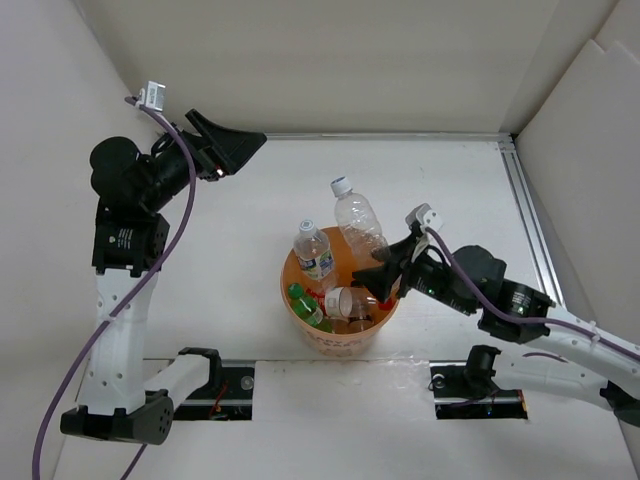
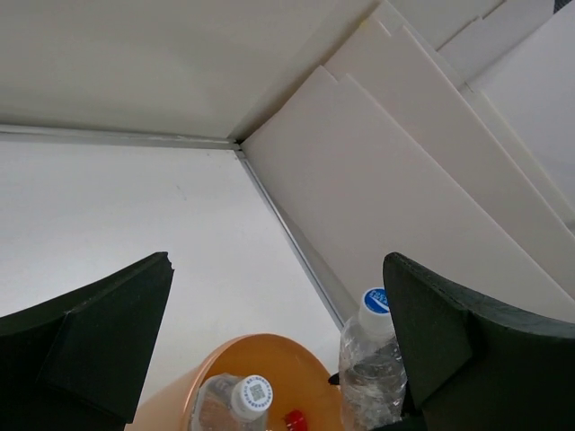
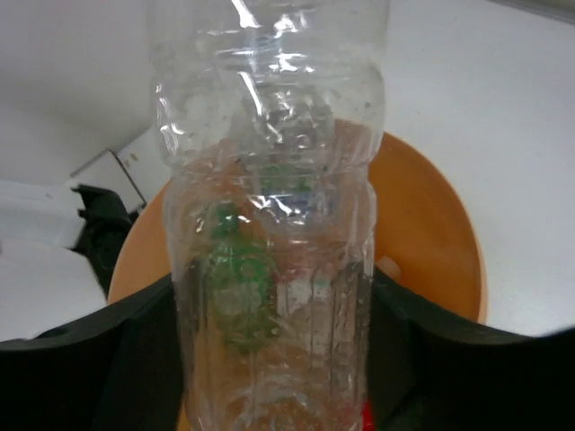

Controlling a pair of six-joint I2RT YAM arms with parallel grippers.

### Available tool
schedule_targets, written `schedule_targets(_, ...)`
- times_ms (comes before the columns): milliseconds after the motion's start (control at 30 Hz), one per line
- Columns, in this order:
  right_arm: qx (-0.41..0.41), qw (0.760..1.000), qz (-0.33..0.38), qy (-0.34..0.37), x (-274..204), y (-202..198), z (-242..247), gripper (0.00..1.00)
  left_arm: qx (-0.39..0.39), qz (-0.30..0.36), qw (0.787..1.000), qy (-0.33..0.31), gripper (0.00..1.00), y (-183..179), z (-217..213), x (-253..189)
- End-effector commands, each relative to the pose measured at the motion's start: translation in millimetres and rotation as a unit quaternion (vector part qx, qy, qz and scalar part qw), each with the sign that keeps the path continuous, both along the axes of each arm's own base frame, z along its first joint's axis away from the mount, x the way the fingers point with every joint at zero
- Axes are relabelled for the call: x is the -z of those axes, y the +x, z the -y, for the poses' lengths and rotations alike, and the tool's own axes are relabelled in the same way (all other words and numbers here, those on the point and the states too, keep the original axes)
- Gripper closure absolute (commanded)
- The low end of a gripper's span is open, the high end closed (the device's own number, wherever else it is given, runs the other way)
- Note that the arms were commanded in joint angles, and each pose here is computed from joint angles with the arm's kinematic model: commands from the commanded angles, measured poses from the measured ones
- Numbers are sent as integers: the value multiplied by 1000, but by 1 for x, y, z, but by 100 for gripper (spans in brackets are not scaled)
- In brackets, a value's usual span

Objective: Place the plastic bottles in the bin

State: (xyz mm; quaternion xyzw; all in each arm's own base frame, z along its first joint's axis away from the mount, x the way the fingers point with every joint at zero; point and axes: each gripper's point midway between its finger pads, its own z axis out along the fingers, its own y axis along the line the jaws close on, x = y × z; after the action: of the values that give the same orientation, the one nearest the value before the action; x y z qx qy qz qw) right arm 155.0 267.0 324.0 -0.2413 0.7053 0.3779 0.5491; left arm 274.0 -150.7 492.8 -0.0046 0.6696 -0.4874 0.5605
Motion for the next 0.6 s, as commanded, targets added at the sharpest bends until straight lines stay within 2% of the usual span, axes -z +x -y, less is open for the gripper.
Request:
schedule_targets(0, -10, 998, 14, 66, -34, -5, -5, 31, -24, 20, 999, 17, 0, -2, -7, -1)
schedule_targets(33, -4, 998, 15, 66, -34, -3, -4, 0, -24, 16, 999, 22, 0, -3, -8, 0)
schedule_targets(367, 38, 997, 34, 63, -70, 6, 14, 0, -125, -5, 990, 64, 0, 11, -38, 15)
schedule_targets(400, 46, 997, 34, 61, -72, 8, 18, 0, -156, -17, 985, 71, 0, 17, -48, 22)
schedule_targets(567, 160, 986, 14, 40, -90, 17, 80, 0, -257, -46, 959, 112, 0, 16, -86, 40)
